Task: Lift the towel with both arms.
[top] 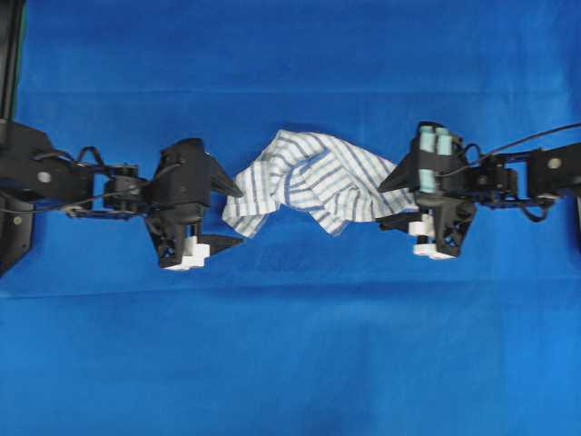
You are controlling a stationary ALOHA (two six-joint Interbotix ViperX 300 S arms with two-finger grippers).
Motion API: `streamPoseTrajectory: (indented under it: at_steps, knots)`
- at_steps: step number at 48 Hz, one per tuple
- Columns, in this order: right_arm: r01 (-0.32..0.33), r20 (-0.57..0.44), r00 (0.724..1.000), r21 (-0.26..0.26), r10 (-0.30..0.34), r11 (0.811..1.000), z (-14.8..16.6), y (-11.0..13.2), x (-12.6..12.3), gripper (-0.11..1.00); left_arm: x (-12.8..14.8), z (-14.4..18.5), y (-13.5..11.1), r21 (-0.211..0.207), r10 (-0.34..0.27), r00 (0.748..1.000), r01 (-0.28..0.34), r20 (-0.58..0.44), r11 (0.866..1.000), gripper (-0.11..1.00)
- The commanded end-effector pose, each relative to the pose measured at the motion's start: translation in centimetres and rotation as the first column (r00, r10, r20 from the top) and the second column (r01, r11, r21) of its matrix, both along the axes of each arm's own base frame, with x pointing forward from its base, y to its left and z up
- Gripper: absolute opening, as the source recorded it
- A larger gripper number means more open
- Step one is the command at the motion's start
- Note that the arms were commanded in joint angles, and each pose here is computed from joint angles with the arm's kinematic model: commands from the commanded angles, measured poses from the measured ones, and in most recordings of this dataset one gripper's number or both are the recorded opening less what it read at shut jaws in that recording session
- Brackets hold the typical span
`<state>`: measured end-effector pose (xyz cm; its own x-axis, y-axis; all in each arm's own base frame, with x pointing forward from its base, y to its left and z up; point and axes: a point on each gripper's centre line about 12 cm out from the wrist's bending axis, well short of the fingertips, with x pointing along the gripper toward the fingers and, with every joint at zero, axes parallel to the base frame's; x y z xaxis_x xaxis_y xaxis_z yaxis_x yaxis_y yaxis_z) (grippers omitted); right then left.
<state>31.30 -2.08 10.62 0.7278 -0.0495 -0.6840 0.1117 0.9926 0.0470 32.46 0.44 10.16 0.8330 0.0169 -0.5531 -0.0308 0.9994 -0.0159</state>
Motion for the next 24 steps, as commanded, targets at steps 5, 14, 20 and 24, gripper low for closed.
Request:
streamPoseTrajectory:
  at_steps: [5, 14, 20, 24]
  knots:
    - [0.021, -0.034, 0.999, 0.004, -0.021, 1.000, -1.6, -0.7, 1.2, 0.62, 1.2, -1.7, 0.7, -0.004, 0.023, 0.999, -0.023, -0.029, 1.000, 0.91]
    - [0.027, -0.046, 0.999, 0.004, -0.027, 1.000, -2.0, -1.0, 1.4, 0.62, 1.3, -2.0, 1.1, -0.004, 0.035, 0.998, -0.035, -0.043, 0.999, 0.85]
    - [0.026, -0.046, 0.999, 0.001, -0.025, 1.000, -2.0, -1.0, 1.4, 0.58, 1.1, -2.2, 1.1, -0.005, 0.036, 0.997, -0.037, -0.069, 0.999, 0.58]
    - [0.023, -0.046, 0.999, -0.001, -0.023, 1.000, -2.0, -1.0, 1.4, 0.46, 1.1, -2.3, 1.0, -0.005, 0.034, 0.996, -0.035, -0.086, 0.999, 0.33]
